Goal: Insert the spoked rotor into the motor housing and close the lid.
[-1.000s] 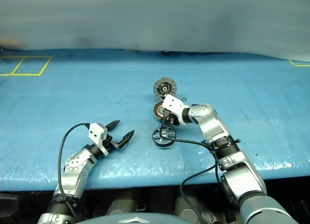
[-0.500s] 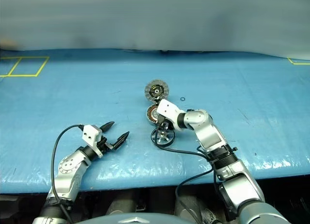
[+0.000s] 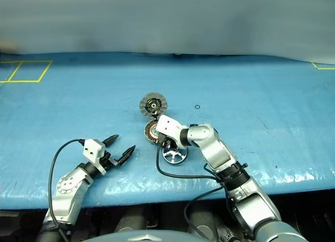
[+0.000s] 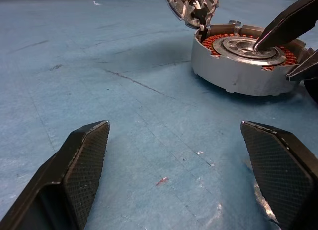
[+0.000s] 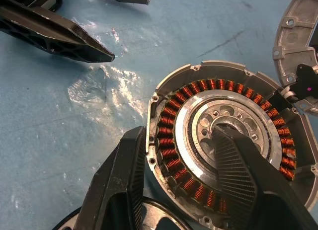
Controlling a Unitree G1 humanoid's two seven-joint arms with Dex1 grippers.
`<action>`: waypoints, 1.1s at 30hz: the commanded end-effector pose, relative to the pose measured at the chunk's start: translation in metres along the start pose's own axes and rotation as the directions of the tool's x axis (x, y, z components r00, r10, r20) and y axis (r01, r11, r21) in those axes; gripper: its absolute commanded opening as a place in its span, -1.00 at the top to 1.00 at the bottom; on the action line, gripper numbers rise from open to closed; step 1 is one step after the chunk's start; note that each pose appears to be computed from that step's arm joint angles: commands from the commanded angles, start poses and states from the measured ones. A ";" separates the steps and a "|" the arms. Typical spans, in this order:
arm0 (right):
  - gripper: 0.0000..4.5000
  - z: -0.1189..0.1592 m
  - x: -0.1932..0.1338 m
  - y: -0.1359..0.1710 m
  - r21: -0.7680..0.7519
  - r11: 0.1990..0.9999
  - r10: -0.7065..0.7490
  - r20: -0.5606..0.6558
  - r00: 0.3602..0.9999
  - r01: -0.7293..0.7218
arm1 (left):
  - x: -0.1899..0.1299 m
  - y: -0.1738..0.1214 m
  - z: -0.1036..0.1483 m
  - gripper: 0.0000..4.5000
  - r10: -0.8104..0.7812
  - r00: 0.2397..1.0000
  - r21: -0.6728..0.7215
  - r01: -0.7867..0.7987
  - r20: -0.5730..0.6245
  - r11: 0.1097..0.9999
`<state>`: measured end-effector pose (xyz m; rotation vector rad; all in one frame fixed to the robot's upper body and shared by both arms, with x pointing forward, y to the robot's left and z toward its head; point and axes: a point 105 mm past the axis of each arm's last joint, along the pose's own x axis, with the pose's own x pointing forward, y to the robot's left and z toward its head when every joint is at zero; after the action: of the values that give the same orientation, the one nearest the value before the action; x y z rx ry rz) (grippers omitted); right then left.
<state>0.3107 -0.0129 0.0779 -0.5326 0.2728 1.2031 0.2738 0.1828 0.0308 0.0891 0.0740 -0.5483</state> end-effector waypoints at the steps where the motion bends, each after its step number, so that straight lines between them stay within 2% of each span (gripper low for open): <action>1: 0.15 0.027 0.004 0.012 -0.021 1.000 0.005 0.092 0.996 -0.003 | -0.013 0.011 -0.001 -1.00 0.046 0.999 0.005 -0.046 -0.018 0.999; 13: 0.15 0.046 0.023 0.030 0.082 0.996 -0.047 0.161 0.986 0.034 | -0.013 0.009 -0.002 -1.00 0.039 0.999 0.004 -0.039 -0.033 0.999; 21: 0.15 0.049 0.003 0.017 0.038 0.993 -0.113 0.171 0.979 0.108 | -0.012 0.007 0.000 -1.00 0.022 0.999 0.001 -0.022 -0.025 1.000; 24: 0.15 0.041 -0.005 0.018 -0.017 0.995 -0.091 0.128 0.988 0.094 | -0.010 0.006 0.000 -1.00 0.016 1.000 0.002 -0.016 -0.024 1.000; 26: -0.01 0.035 -0.007 0.022 -0.040 0.997 -0.062 0.100 0.993 0.066 | -0.009 0.005 0.000 -1.00 0.010 1.000 0.001 -0.010 -0.024 1.000; 29: -0.39 0.033 -0.006 0.025 -0.037 0.998 -0.056 0.094 0.994 0.060 | -0.007 0.005 0.000 -1.00 0.004 1.000 0.001 -0.004 -0.023 1.000; 33: -0.39 0.024 0.001 0.030 -0.007 0.999 -0.031 0.077 0.997 0.032 | -0.005 0.005 0.000 -1.00 0.002 1.000 0.002 -0.002 -0.023 1.000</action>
<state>0.2830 0.0031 0.0865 -0.5114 0.2201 1.1741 0.2721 0.1894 0.0309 0.0926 0.0981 -0.5388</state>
